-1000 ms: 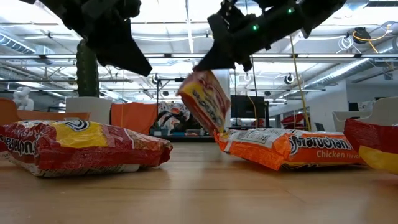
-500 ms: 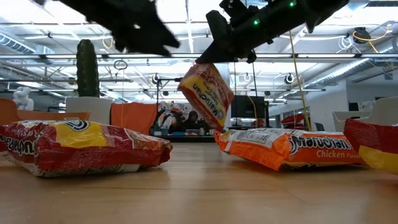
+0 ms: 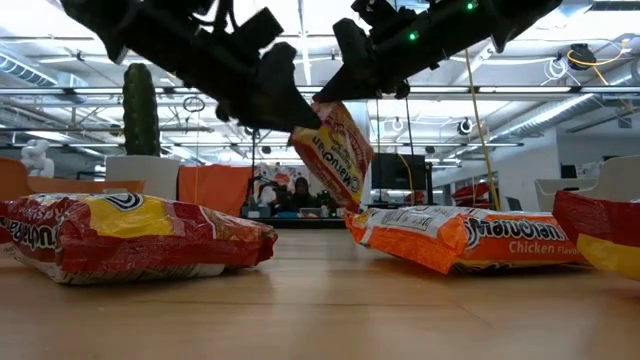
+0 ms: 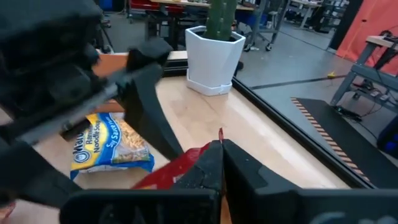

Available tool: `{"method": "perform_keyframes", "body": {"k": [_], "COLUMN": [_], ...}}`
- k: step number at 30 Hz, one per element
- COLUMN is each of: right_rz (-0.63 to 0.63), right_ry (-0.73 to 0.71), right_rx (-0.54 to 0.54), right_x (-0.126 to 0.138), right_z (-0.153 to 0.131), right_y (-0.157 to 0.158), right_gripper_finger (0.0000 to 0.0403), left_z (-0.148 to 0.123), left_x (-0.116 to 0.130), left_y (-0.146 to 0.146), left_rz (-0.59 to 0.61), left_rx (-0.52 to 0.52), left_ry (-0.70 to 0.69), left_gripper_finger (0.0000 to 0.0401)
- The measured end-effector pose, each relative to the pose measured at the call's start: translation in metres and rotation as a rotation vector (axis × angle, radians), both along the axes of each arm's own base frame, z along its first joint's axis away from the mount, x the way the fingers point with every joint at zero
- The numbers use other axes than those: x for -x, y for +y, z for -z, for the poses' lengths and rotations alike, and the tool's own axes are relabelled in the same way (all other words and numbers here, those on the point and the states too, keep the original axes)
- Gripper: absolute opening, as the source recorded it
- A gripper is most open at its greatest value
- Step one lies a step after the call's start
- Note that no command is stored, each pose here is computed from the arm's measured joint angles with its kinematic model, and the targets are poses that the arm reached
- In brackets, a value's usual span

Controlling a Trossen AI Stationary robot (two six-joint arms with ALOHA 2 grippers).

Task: Sort Maruchan noodles
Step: Put the top red noodle pack into the black bin

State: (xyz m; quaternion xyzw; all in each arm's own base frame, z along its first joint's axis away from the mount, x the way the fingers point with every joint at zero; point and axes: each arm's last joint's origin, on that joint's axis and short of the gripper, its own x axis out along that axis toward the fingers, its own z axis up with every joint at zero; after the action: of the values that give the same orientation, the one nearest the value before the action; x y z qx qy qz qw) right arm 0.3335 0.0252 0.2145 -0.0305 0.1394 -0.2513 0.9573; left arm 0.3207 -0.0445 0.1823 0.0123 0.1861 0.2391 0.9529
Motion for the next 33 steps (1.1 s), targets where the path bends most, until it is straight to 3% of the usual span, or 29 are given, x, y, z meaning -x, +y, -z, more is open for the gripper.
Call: {"method": "perform_keyframes", "body": {"k": [7, 17, 24, 29, 33], "right_rz": [-0.001, -0.01, -0.011, -0.016, -0.05], "right_ry": [0.017, 0.021, 0.028, 0.036, 0.05], "right_rx": [0.002, -0.005, -0.004, -0.004, -0.014], "right_x": [0.001, 0.001, 0.001, 0.001, 0.001], "right_z": [0.001, 0.002, 0.003, 0.003, 0.005], "right_y": [0.0, 0.002, 0.002, 0.003, 0.003], "right_gripper_finger": [0.0, 0.0, 0.0, 0.0, 0.0], "left_z": [0.008, 0.02, 0.019, 0.019, 0.019], "left_x": [-0.013, -0.019, -0.019, -0.019, -0.019], "left_y": [0.007, 0.018, 0.018, 0.016, 0.014], "left_rz": [0.053, 0.032, 0.034, 0.046, 0.055], "left_rx": [0.101, 0.106, 0.102, 0.153, 0.163], "left_ry": [-0.105, -0.096, -0.098, -0.114, -0.114], "left_gripper_finger": [0.0278, 0.027, 0.0192, 0.0128, 0.0121]}}
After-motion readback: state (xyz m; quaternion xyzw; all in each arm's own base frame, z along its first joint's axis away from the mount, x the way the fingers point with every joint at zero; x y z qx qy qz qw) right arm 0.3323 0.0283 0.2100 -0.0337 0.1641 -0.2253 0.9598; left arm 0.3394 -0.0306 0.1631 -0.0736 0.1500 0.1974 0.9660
